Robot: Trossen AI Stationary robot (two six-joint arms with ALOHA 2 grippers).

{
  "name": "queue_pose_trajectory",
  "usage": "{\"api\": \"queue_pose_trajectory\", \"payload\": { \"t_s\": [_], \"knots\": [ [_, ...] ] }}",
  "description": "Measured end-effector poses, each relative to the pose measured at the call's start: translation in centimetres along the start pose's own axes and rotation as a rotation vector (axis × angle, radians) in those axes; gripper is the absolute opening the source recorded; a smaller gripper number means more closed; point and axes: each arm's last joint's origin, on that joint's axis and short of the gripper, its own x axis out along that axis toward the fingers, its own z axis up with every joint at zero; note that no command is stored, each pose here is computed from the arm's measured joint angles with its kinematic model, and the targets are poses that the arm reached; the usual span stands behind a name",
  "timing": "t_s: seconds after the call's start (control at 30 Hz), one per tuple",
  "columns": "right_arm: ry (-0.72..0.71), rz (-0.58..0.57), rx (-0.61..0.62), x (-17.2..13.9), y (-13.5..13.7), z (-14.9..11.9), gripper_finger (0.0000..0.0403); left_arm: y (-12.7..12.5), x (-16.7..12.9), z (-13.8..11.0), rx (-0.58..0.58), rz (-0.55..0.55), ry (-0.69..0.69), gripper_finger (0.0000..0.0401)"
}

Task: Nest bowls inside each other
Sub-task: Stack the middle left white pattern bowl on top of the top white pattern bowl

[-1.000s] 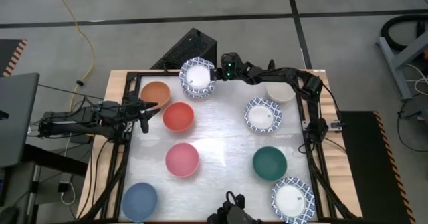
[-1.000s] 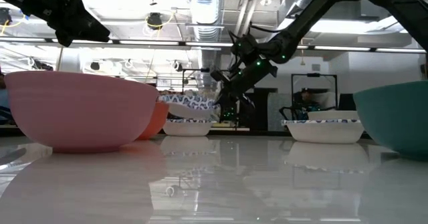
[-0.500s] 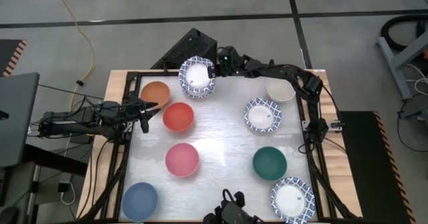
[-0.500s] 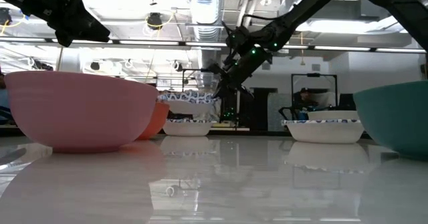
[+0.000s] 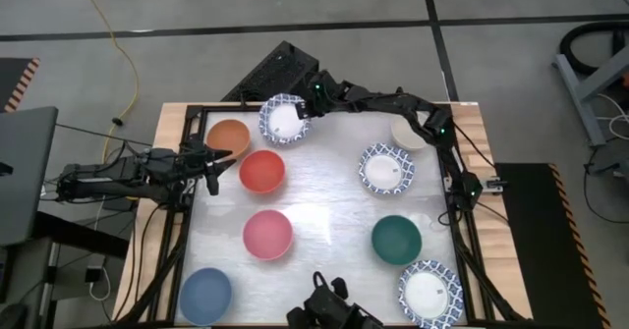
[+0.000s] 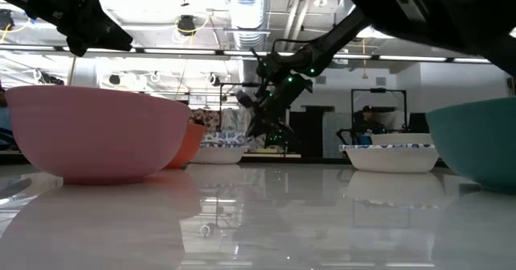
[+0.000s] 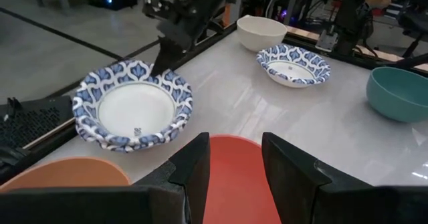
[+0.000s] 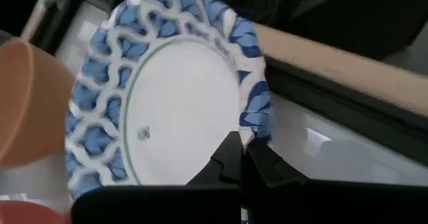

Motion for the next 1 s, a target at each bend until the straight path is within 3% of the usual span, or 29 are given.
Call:
{"api": "queue_pose_trajectory", "payload": {
  "t_s": [0.43,1.0],
  "knots": [
    [0.045,-0.030,-0.017,-0.04,-0.35,-0.36,0.0024,0.00,0.00,0.00,0.001,0.000,0.000,0.0126],
    [0.041,-0.023,-0.090,-0.01,-0.19,-0.39,0.0139,0.05,-0.01,-0.20,0.011,0.004,0.019,0.0126]
  ]
}}
